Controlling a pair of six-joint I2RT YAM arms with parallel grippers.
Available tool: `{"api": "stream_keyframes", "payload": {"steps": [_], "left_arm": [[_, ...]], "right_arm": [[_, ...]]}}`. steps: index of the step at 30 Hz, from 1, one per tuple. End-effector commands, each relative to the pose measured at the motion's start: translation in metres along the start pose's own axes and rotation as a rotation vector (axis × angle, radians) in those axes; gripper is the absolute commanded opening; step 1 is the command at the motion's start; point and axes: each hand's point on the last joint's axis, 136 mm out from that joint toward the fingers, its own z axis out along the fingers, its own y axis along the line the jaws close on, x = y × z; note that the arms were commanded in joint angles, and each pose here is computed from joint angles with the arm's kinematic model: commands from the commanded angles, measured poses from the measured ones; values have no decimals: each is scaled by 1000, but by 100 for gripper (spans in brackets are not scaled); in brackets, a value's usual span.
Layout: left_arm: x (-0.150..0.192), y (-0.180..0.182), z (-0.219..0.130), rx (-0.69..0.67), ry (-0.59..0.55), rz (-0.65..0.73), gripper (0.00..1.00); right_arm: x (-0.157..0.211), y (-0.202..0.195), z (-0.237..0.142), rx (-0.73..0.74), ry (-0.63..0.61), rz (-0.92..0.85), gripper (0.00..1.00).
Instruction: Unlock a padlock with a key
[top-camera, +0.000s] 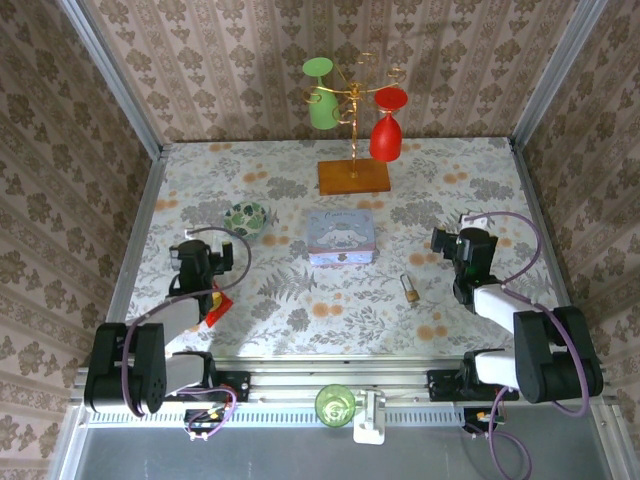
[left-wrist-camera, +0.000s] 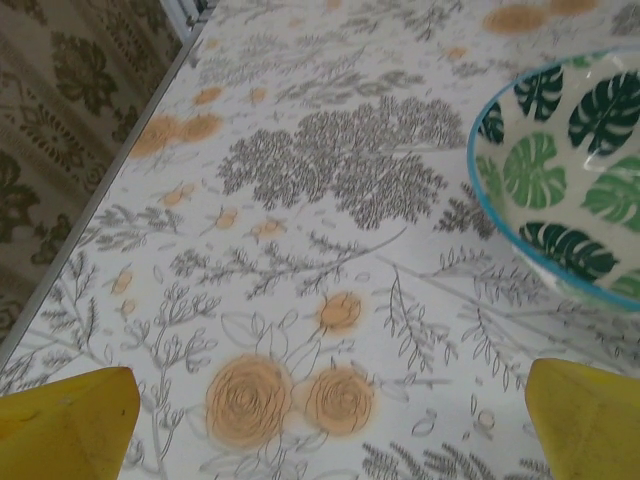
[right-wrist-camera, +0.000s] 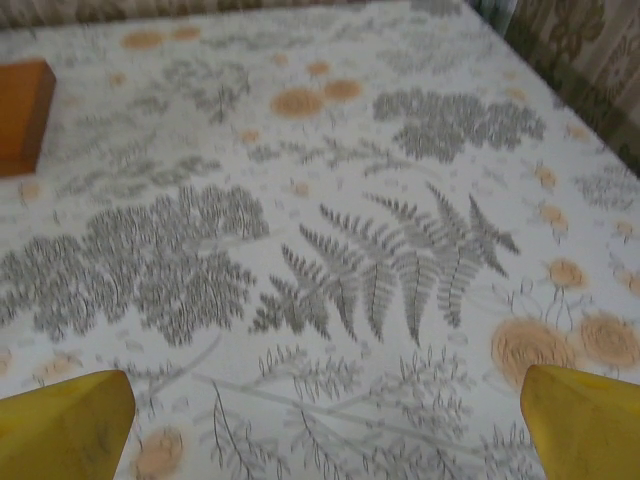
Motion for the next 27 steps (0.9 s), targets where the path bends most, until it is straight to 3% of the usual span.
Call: {"api": "stream_keyframes", "payload": {"steps": [1, 10, 19, 27], "left_arm": [[-35, -4, 1, 40, -123, -27, 100], [-47, -10, 16, 77, -169, -37, 100], [-38, -23, 41, 126, -160, 14, 100], [-30, -15, 49, 99, -138, -21, 100]], "right_arm": [[-29, 1, 1, -11, -125, 26, 100], [-26, 10, 6, -66, -179, 44, 100], [-9, 21, 23, -105, -157, 20, 100], [-8, 37, 33, -171, -79, -31, 100]]}}
